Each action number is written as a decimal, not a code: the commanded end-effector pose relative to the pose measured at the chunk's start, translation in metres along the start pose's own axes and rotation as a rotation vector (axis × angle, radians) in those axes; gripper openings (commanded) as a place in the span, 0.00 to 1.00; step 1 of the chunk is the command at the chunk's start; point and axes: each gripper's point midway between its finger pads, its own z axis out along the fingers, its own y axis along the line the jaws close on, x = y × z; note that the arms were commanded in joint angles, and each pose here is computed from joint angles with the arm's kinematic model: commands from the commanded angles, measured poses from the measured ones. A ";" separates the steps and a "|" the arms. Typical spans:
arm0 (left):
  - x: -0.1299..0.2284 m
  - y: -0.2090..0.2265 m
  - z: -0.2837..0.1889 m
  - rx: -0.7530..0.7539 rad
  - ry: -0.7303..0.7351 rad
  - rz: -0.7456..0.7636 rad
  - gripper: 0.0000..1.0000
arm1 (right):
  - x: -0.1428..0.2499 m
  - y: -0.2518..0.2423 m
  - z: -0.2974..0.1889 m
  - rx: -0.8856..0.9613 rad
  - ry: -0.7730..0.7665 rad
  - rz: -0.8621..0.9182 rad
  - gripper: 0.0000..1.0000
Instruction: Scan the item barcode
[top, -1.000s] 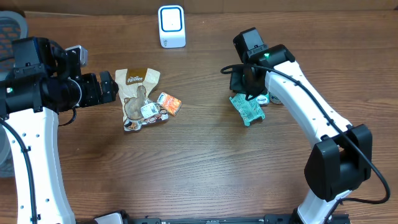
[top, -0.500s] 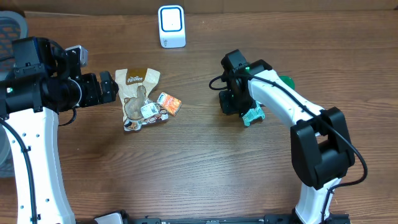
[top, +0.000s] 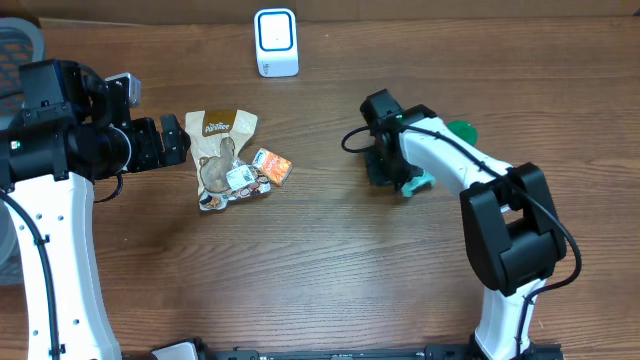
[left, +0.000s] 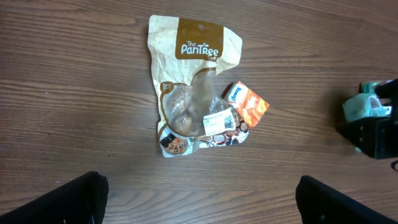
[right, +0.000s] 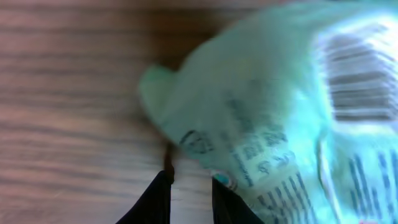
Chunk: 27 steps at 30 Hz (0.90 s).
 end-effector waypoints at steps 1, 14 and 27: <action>-0.001 -0.004 -0.001 0.011 -0.005 0.000 0.99 | -0.005 -0.031 0.004 0.056 -0.004 0.091 0.19; -0.001 -0.004 -0.001 0.011 -0.006 0.000 1.00 | -0.017 -0.029 -0.005 -0.073 0.000 0.139 0.18; -0.001 -0.004 -0.001 0.011 -0.005 0.000 1.00 | -0.067 0.067 -0.105 -0.554 -0.100 0.102 0.47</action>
